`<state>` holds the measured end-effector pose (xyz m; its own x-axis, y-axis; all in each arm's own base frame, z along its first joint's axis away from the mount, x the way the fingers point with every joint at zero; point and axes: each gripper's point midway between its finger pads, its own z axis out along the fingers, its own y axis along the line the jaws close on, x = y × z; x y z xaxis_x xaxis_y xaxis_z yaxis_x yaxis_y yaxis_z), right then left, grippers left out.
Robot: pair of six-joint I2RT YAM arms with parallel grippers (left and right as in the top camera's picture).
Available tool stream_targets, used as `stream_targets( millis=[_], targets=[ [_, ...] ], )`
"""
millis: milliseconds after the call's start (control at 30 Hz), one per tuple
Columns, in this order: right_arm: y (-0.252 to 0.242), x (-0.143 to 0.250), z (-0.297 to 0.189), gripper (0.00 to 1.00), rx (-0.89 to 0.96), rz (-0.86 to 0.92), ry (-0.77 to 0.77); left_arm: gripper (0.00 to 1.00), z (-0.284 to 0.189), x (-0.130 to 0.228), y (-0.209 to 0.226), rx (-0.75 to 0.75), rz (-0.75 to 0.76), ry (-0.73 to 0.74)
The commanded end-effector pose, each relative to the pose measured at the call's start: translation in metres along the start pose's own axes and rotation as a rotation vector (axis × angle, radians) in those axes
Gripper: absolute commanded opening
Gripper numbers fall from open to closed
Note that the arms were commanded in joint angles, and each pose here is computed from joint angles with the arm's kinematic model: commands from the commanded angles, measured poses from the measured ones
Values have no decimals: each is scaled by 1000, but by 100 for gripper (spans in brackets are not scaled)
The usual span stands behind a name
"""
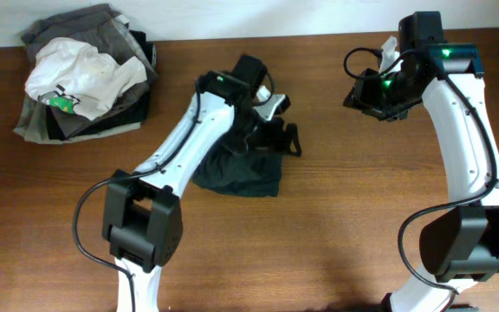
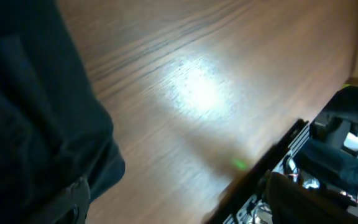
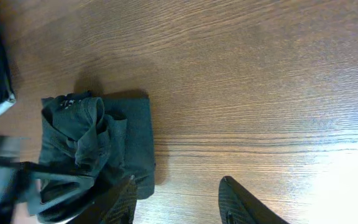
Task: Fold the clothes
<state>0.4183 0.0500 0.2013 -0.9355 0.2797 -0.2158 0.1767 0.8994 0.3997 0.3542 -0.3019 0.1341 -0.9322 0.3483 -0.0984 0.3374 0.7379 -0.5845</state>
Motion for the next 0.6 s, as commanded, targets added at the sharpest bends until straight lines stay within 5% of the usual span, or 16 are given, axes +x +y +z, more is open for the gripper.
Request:
stream_targets(
  millis=[0, 133, 200, 333, 467, 567],
  targets=[
    [8, -2, -7, 48, -43, -21, -10, 94, -97, -31, 15, -115, 14, -221],
    [30, 0, -8, 48, -157, -39, 3, 94, -169, -26, 68, -234, -127, -317],
    [54, 2, -8, 48, -247, -78, 9, 84, -179, -5, 101, -299, -230, -268],
    [99, 12, 6, 48, -307, -180, 15, 76, -148, 29, 109, -208, -221, -96],
    [146, 28, 45, 27, -368, -236, 71, 72, -99, 47, 119, -198, -256, 5],
    [181, 48, 73, 27, -495, -288, 161, 70, -83, 59, 144, -231, -331, 30]
  ],
)
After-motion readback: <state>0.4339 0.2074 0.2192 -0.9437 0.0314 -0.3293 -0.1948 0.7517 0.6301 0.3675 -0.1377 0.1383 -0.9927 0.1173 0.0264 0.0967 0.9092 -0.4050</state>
